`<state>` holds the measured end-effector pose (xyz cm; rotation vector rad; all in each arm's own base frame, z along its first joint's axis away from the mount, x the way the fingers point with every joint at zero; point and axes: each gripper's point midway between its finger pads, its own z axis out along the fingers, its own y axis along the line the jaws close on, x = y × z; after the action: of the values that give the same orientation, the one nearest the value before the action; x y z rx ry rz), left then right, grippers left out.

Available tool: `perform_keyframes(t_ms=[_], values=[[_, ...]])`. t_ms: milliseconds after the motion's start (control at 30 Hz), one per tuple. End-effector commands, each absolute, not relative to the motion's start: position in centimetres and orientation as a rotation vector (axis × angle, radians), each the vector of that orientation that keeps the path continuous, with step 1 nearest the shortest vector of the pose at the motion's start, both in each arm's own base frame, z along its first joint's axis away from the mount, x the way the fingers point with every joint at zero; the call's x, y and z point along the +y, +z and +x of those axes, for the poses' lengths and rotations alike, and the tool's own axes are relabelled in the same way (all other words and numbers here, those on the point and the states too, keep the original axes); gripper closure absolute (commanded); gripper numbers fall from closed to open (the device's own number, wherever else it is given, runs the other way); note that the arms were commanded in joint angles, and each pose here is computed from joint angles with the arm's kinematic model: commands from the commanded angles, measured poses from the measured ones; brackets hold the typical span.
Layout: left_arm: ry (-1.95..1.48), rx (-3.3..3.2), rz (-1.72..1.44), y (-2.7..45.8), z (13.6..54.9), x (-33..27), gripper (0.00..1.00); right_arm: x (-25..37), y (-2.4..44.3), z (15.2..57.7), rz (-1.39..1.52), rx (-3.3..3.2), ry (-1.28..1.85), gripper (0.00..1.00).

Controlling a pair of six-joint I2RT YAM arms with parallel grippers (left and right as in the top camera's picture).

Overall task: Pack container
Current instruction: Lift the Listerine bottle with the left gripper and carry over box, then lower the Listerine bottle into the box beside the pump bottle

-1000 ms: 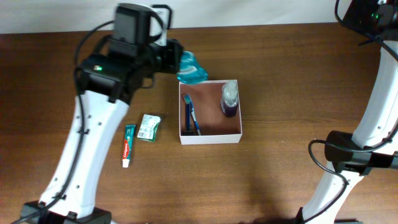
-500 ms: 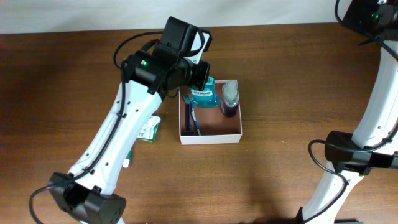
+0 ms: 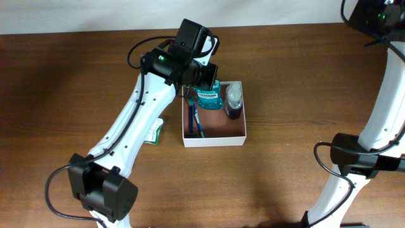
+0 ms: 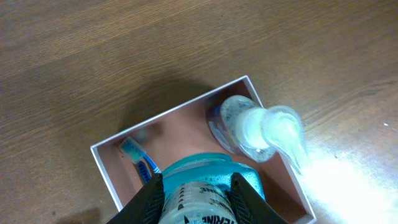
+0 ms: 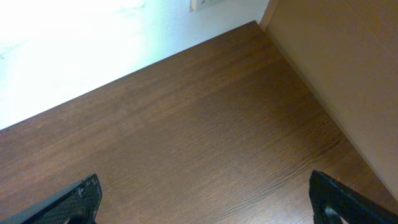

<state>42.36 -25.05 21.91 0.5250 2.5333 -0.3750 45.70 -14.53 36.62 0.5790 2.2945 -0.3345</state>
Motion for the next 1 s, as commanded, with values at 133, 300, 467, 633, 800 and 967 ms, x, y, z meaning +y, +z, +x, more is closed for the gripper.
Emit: perform_keyframes(t_ms=[133, 300, 467, 633, 800, 967], values=[[-0.306, 2.483, 0.398, 22.8, 44.7, -24.5, 0.86, -14.7, 37.2, 45.4, 0.584, 2.278, -0.345, 0.02], [-0.331, 2.469, 0.346, 22.4, 45.7, -25.1, 0.86, -14.7, 37.2, 45.4, 0.584, 2.278, -0.345, 0.02], [-0.330, 2.473, 0.348, 21.4, 46.3, -25.5, 0.86, -14.7, 37.2, 45.4, 0.584, 2.278, -0.345, 0.02], [-0.331, 2.478, 0.356, 20.5, 46.6, -26.0, 0.86, -14.7, 37.2, 45.4, 0.584, 2.278, -0.345, 0.02], [-0.327, 2.495, 0.371, 18.9, 46.9, -26.8, 0.86, -14.7, 37.2, 45.4, 0.585, 2.277, -0.345, 0.02], [-0.328, 2.495, 0.376, 18.5, 47.1, -27.1, 0.86, -14.7, 37.2, 45.4, 0.584, 2.278, -0.345, 0.02]])
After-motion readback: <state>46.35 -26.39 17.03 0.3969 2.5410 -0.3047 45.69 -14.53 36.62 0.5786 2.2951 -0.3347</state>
